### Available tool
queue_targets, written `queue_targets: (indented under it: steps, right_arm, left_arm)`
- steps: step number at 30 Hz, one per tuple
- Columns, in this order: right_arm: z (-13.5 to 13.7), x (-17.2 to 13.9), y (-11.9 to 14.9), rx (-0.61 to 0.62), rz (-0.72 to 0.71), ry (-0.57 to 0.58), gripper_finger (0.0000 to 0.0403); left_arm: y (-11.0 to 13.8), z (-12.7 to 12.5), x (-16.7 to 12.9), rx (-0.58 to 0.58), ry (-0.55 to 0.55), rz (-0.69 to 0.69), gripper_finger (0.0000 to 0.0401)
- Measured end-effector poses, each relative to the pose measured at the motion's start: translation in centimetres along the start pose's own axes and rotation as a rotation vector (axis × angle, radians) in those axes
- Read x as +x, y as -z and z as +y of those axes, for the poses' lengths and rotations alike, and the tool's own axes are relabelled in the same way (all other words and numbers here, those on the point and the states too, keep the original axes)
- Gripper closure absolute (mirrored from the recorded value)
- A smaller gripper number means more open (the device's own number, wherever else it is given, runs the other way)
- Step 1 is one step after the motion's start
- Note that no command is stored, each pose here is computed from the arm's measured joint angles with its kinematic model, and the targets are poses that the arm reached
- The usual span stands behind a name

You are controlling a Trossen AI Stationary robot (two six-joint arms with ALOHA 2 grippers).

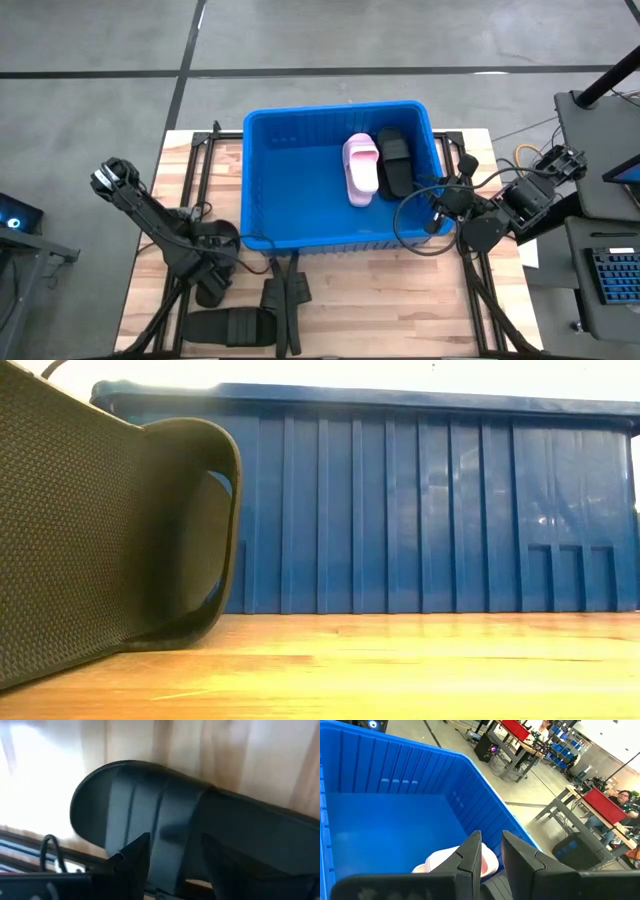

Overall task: Pick and place slides into bin
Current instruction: Put the black slide into the blue bin

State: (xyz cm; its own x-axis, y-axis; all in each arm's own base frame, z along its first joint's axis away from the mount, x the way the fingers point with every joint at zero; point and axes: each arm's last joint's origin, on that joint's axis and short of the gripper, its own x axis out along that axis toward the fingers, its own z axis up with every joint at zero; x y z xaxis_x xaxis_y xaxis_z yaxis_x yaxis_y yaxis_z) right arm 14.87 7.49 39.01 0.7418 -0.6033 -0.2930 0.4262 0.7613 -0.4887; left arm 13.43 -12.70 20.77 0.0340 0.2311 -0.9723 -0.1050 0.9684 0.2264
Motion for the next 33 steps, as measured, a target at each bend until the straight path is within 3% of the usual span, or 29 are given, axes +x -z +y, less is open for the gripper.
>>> queue_targets:
  steps: [4,19,23,28,33]
  right_arm:
    - [0.0,0.0,0.0,0.0,0.0,0.0,0.0339]
    - [0.0,0.0,0.0,0.0,-0.001,0.004,0.0339]
    - [0.0,0.0,0.0,0.0,-0.001,0.003,0.0339]
    - [0.0,0.0,0.0,-0.001,0.0,0.003,0.0339]
    - [0.0,0.0,0.0,-0.004,0.001,0.002,0.0339]
  left_arm:
    - [0.0,-0.2,0.0,-0.005,0.046,0.026,0.0241]
    - [0.5,-0.4,4.2,0.029,-0.167,0.075,0.0243]
    - [0.3,-0.8,4.6,0.037,-0.197,0.093,0.0282]
    - [0.1,-1.0,4.3,0.032,-0.182,0.106,0.0379]
    - [-0.1,-1.2,3.2,0.019,-0.113,0.13,0.0392]
